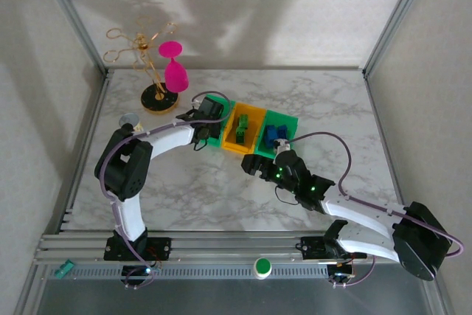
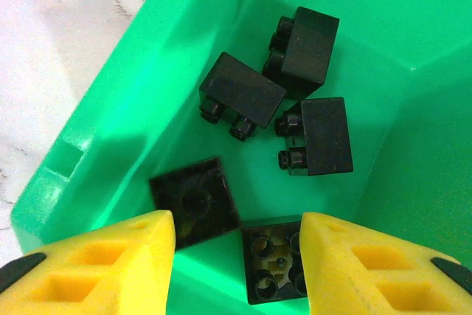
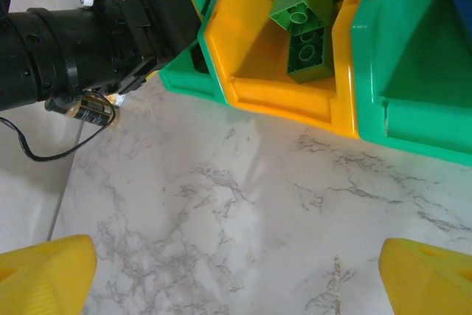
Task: Sort the legos into containers by color
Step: Place the lego in the container, then reset both arms
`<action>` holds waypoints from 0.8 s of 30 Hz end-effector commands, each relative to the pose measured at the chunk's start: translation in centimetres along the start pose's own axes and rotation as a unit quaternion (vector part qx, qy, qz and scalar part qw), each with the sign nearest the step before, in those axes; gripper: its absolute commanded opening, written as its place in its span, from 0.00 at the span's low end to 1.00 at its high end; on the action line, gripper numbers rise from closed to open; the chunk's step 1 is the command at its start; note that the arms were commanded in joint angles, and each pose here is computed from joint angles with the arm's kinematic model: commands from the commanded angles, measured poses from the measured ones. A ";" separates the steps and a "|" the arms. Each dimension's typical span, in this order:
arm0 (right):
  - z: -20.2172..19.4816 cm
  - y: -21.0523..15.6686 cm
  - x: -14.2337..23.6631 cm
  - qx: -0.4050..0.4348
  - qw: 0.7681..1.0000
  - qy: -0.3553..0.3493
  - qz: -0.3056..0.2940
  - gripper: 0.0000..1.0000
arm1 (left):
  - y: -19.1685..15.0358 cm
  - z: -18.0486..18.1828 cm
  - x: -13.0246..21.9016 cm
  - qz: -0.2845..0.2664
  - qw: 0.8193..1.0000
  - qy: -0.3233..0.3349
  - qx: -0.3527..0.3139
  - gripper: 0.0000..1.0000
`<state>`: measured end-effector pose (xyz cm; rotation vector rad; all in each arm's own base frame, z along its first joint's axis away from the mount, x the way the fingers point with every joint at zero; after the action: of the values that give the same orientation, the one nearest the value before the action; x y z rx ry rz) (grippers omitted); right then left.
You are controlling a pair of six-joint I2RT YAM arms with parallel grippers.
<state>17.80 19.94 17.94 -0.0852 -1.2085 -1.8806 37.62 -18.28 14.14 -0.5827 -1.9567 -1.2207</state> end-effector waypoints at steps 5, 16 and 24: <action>-0.1 2.3 1.2 0.016 0.999 -0.033 -0.027 0.99 | 3.0 0.1 6.2 -0.043 0.998 -0.044 0.019 0.53; -6.2 8.6 7.3 0.027 0.948 -0.283 -0.144 0.99 | 3.2 8.8 14.6 -0.156 0.983 -0.030 0.095 0.84; -13.5 9.9 9.1 0.091 0.857 -0.459 -0.217 0.99 | 3.0 18.7 14.9 -0.364 0.901 0.132 0.198 1.00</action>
<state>23.53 4.32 23.32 -0.6417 -1.9507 -2.2469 24.67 -3.19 22.92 0.1704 -2.2257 -1.1767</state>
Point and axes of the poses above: each hand's point on the last joint's axis, 136 mm out from that joint toward the fingers, its own x axis back along the fingers, its own z axis along the line the jaws close on, y = z × x, the point moved 9 cm from there along x, back along the fingers, and after that the axes turned 14 degrees about x, right-handed, at the moved point
